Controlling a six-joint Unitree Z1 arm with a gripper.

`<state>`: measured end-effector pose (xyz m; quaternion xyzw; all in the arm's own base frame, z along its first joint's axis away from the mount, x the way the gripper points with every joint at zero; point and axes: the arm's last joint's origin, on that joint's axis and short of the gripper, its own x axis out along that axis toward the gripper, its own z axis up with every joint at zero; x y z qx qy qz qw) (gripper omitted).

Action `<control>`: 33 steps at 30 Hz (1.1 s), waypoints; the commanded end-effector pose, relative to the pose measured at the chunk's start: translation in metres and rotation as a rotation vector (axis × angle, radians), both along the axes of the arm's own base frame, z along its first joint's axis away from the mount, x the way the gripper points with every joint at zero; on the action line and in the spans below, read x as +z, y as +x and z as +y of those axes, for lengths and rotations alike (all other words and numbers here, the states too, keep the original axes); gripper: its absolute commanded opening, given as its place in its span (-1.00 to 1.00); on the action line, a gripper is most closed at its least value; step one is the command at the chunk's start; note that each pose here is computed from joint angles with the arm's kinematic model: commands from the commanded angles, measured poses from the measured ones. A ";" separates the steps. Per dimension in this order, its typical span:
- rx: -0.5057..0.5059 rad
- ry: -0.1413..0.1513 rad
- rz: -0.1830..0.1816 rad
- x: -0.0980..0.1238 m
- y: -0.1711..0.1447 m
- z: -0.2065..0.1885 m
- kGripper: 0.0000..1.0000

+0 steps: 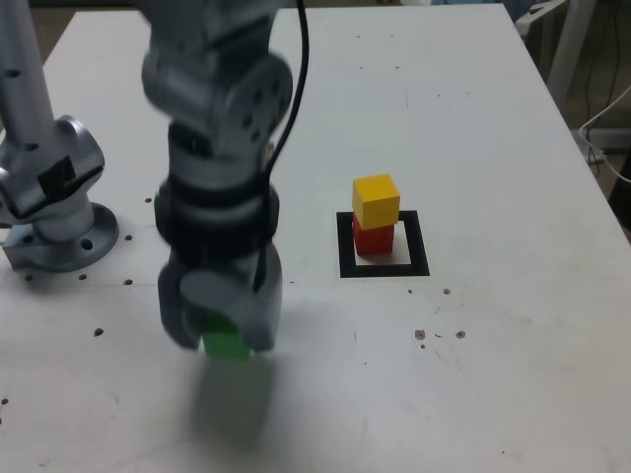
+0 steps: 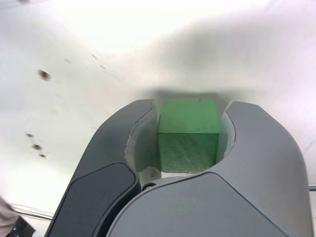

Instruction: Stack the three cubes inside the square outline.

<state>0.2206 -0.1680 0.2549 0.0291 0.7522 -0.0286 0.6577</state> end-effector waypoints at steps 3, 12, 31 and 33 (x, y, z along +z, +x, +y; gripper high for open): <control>0.011 0.038 0.007 0.034 0.001 0.024 -0.73; 0.079 0.022 -0.038 0.090 0.033 0.086 -0.74; 0.185 0.029 -0.046 0.079 0.120 0.144 -0.75; 0.191 0.028 -0.046 0.076 0.127 0.149 -0.75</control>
